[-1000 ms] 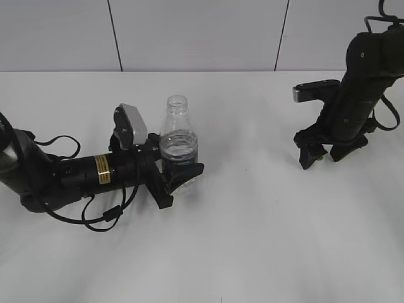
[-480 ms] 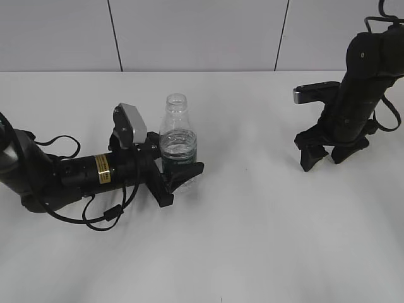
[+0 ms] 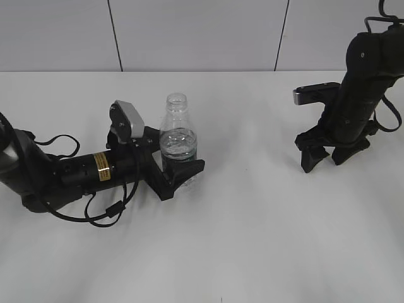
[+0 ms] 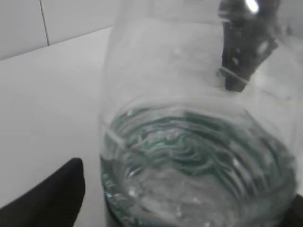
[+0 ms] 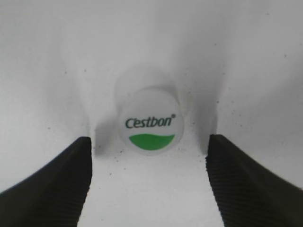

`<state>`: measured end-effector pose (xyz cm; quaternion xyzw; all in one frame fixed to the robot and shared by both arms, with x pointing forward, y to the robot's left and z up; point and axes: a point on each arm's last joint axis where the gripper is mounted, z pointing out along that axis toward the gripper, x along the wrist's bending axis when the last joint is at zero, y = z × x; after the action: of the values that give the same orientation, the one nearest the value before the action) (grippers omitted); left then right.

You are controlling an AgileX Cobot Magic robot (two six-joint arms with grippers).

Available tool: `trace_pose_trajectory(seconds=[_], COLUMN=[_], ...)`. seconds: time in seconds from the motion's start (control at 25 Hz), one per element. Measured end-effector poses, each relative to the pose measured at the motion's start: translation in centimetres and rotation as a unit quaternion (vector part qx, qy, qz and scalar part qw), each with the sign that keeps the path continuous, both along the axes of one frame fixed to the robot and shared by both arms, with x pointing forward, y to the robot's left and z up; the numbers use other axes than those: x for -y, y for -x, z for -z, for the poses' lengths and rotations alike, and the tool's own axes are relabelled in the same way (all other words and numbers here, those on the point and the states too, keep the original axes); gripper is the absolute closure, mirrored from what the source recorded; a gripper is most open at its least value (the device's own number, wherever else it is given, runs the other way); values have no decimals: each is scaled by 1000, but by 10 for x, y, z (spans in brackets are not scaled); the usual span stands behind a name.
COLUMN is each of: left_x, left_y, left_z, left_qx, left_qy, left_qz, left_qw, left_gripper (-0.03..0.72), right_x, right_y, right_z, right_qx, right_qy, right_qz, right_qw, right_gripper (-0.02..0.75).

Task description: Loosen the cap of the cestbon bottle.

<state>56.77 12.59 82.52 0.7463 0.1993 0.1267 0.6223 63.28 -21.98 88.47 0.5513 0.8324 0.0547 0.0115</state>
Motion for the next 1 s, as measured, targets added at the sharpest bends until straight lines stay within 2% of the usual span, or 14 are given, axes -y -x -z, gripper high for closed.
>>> trace_pose_trajectory(seconds=[0.2, 0.32, 0.76, 1.0], left_x=[1, 1, 3, 2], left_y=[0, -1, -5, -3], left_z=[-3, -15, -73, -112], left_qx=[-8, 3, 42, 85], left_qy=[7, 12, 54, 75], left_qz=[2, 5, 4, 4], left_qw=[1000, 1000, 998, 994], left_gripper=[123, 122, 120, 119], right_x=[0, 0, 0, 1], right_y=[0, 0, 0, 0], right_z=[0, 0, 0, 0], right_qx=[0, 0, 0, -1], right_qy=[0, 0, 1, 2], right_qz=[0, 0, -3, -3], right_qw=[1000, 1000, 1000, 1000], right_gripper=[168, 168, 168, 169])
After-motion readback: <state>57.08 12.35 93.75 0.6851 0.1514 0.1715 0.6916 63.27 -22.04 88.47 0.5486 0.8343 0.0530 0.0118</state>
